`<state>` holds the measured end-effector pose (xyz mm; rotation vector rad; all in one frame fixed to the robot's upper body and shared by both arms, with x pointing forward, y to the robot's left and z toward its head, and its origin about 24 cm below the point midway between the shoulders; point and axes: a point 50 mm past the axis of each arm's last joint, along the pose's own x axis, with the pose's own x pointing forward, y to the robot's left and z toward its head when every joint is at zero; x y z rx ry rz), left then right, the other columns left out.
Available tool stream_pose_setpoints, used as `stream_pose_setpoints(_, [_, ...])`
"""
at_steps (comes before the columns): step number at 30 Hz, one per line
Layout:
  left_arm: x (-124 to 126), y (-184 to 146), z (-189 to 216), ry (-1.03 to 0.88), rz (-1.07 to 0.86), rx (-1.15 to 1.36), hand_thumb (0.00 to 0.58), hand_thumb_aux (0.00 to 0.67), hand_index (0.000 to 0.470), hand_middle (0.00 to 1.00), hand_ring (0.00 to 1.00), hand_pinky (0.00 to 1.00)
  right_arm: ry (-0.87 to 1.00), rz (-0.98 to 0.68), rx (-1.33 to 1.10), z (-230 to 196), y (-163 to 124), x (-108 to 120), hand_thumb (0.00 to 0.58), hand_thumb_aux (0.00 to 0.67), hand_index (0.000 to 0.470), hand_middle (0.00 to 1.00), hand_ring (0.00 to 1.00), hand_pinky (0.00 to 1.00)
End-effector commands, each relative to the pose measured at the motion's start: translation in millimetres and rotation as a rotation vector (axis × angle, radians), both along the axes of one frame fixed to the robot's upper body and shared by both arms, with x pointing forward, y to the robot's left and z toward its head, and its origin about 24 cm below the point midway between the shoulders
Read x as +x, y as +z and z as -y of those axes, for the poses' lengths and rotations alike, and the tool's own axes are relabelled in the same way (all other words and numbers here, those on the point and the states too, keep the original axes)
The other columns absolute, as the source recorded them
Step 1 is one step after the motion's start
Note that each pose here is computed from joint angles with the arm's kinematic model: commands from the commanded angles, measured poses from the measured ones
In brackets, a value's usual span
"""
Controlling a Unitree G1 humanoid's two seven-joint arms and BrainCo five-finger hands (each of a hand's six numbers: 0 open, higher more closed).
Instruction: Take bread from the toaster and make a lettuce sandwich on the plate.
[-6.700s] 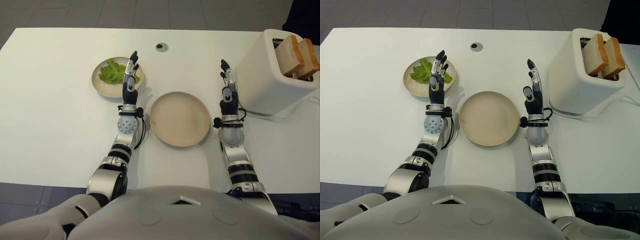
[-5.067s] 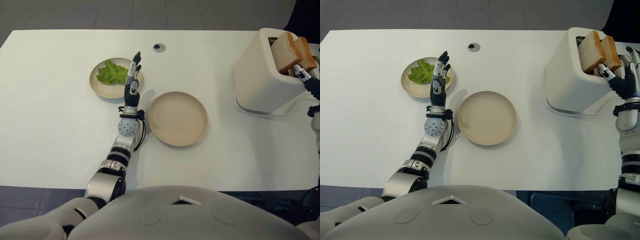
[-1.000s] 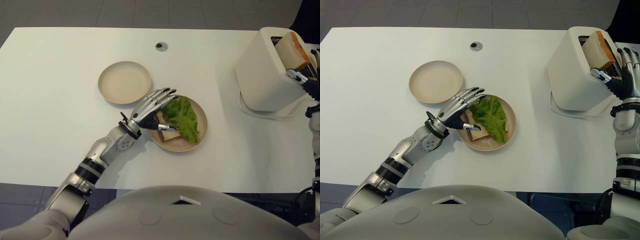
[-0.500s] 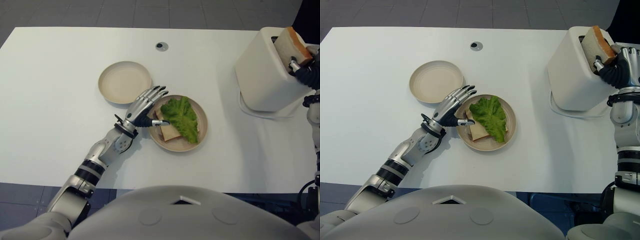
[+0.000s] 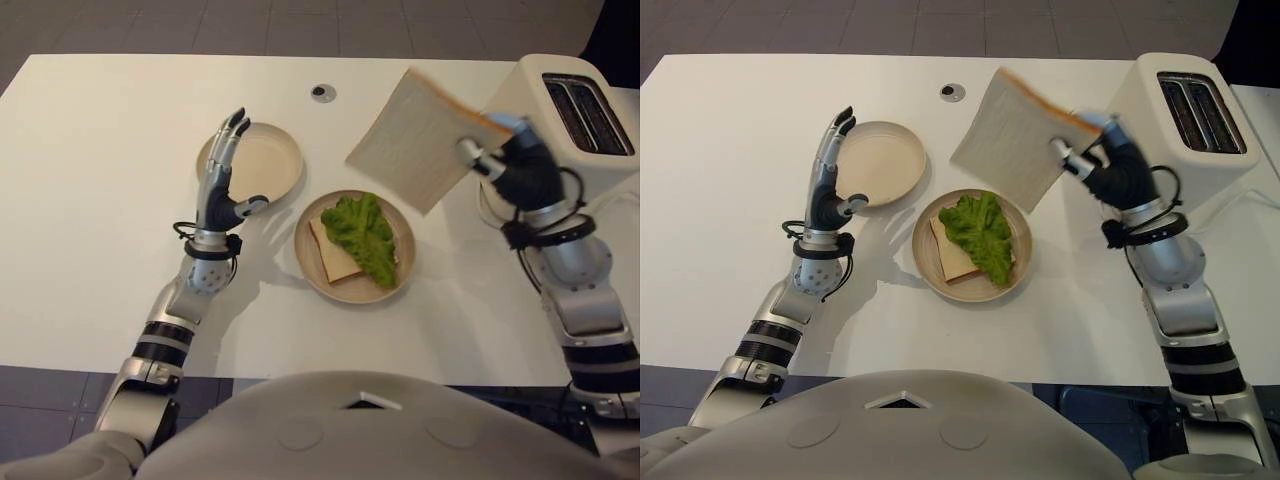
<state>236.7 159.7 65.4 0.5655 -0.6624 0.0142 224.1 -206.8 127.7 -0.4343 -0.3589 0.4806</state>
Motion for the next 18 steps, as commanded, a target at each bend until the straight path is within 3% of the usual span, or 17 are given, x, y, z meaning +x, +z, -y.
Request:
stream_pose_setpoints(1, [2, 1, 1, -0.059, 0.005, 0.01, 0.0, 0.0, 0.0, 0.0, 0.0, 0.0, 0.178, -0.292, 0.007, -5, -35, 16, 0.58, 0.67, 0.47, 1.0, 1.0, 1.0])
stream_pose_setpoints(6, [2, -9, 11, -0.207, -0.036, 0.128, 0.0, 0.0, 0.0, 0.0, 0.0, 0.0, 0.29, -0.444, -0.038, -23, -52, 49, 0.58, 0.67, 0.47, 1.0, 1.0, 1.0])
stream_pose_setpoints(12, [-13, -24, 35, -0.451, -0.051, 0.411, 0.0, 0.0, 0.0, 0.0, 0.0, 0.0, 0.444, -0.55, -0.187, -30, -63, 51, 0.58, 0.67, 0.47, 1.0, 1.0, 1.0])
stream_pose_setpoints(18, [-20, -25, 43, -0.549, -0.027, 0.554, 0.0, 0.0, 0.0, 0.0, 0.0, 0.0, 0.426, -0.565, -0.281, -18, -61, 68, 0.58, 0.67, 0.47, 1.0, 1.0, 1.0])
